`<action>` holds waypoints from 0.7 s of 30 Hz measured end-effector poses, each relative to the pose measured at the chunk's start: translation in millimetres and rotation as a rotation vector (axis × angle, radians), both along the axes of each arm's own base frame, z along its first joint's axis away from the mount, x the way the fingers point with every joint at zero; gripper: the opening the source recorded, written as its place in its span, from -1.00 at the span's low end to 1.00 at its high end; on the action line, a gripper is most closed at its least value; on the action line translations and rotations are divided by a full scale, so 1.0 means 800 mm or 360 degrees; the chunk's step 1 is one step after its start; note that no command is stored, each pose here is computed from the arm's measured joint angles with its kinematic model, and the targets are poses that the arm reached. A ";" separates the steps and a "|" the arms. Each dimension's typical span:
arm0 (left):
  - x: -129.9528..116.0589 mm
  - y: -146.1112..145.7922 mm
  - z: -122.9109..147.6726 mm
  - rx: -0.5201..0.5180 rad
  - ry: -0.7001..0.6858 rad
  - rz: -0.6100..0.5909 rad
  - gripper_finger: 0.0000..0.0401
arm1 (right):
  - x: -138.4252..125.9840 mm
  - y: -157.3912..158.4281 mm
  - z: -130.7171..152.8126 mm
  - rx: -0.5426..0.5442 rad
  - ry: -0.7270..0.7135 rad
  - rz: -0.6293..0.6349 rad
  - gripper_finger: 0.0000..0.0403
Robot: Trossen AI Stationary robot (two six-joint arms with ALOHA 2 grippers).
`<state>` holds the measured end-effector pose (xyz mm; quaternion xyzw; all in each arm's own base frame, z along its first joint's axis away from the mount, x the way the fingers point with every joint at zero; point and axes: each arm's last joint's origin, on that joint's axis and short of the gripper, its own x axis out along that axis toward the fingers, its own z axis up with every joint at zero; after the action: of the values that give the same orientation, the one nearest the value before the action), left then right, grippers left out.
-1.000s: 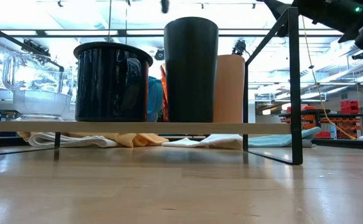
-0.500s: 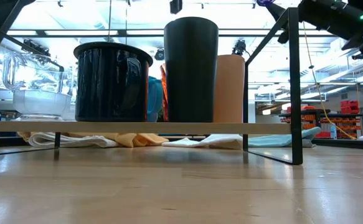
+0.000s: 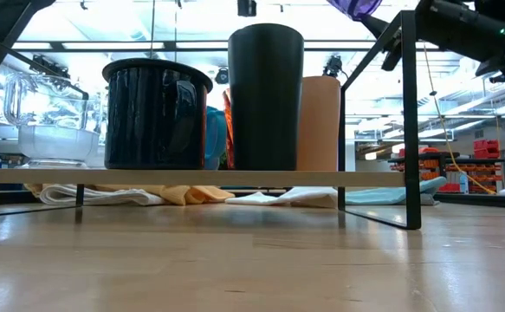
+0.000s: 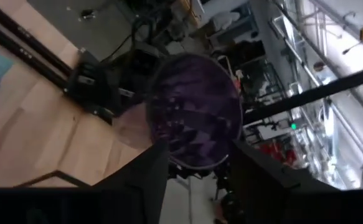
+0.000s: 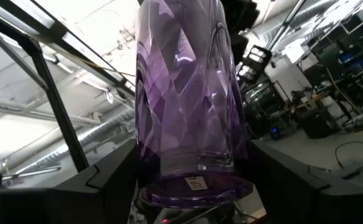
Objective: Stack small to large cups/mugs on shelf
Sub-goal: Put the purple cup on the shelf
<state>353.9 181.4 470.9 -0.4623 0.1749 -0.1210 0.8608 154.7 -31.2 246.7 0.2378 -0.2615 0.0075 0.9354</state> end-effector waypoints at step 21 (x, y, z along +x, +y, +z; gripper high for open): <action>-0.010 0.003 -0.029 -0.0048 0.0297 -0.0011 -0.13 | 0.003 -0.001 -0.007 0.0067 0.0092 0.0036 0.35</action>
<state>345.6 184.1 447.6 -0.4838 0.2540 -0.0829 0.8334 157.5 -31.6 241.4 0.2606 -0.2317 0.0058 0.9372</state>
